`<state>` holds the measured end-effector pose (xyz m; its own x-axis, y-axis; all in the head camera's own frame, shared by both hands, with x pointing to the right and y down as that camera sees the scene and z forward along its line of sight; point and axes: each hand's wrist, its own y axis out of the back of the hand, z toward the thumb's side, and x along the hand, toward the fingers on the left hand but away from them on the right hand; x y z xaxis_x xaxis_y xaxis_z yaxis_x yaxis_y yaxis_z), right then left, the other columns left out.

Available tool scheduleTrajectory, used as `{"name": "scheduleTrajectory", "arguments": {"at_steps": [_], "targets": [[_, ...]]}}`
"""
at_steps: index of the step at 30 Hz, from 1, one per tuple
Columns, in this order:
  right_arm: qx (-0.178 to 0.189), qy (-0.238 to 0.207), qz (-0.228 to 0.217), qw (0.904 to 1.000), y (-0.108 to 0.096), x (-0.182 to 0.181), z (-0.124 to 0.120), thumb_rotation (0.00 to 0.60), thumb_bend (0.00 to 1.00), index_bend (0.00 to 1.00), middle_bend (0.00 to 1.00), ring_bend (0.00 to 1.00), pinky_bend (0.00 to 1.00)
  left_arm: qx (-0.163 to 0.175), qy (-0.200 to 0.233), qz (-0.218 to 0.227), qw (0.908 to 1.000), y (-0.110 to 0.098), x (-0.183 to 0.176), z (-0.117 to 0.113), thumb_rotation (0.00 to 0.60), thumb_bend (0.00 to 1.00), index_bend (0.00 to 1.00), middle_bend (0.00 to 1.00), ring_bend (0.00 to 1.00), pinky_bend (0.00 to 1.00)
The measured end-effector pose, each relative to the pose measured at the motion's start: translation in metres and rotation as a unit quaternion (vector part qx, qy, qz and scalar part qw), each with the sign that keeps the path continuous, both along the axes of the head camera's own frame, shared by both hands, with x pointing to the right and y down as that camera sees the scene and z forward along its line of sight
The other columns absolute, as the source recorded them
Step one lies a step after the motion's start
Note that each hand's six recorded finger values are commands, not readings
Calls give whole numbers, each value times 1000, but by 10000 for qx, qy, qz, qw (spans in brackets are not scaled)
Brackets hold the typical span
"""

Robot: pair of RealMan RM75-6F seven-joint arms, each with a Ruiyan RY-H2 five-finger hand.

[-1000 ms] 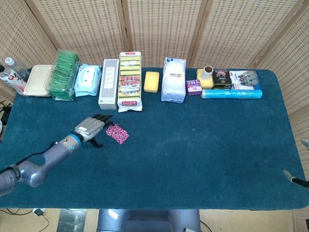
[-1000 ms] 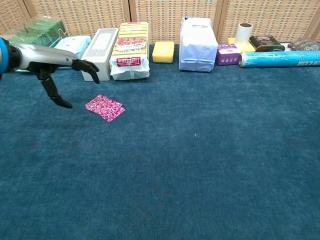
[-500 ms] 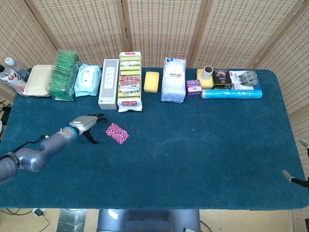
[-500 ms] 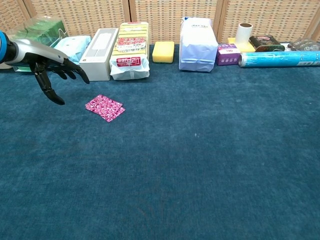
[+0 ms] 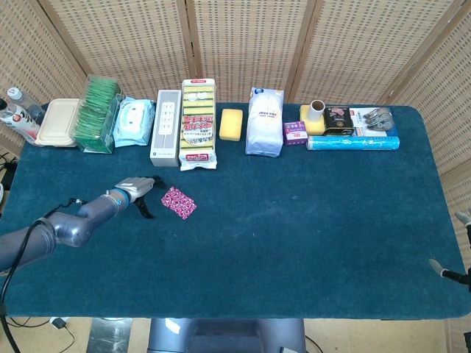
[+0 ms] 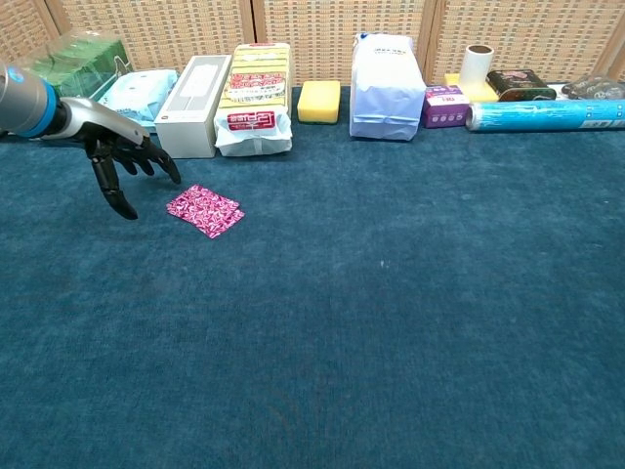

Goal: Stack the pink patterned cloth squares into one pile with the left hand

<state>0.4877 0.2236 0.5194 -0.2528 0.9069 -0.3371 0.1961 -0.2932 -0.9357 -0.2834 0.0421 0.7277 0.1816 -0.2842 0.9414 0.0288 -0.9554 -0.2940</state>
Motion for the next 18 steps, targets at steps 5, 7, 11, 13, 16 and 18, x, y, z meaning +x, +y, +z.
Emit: {"name": "scheduleTrajectory", "arguments": {"at_steps": [5,7,11,13,16,18], "targets": [[12,-10,11,10000,-1,1,0,600,43,137,54,0,0,92,-100,116,9998,-3,5,1,600,202,118,0,0,31],[19,-17,19,10000,0,1,-1,600,42,137,54,0,0,102,-158,154,9997,-3,5,1,600,203,117,0,0,31],[26,-29,16,10000,0,1,-2,600,42,136,54,0,0,109,-278,194,9994,-1,8,3,600,203,118,0,0,31],[33,-35,17,10000,0,1,-2,600,43,137,54,0,0,115,-319,219,9992,-1,10,3,600,204,118,0,0,31],[42,-41,24,10000,0,2,-3,600,42,137,54,0,0,119,-390,249,9989,-1,13,3,600,203,118,0,0,31],[47,-45,27,10000,0,2,-3,600,42,137,54,0,0,128,-427,272,9986,-1,15,3,600,203,118,0,0,31]]}}
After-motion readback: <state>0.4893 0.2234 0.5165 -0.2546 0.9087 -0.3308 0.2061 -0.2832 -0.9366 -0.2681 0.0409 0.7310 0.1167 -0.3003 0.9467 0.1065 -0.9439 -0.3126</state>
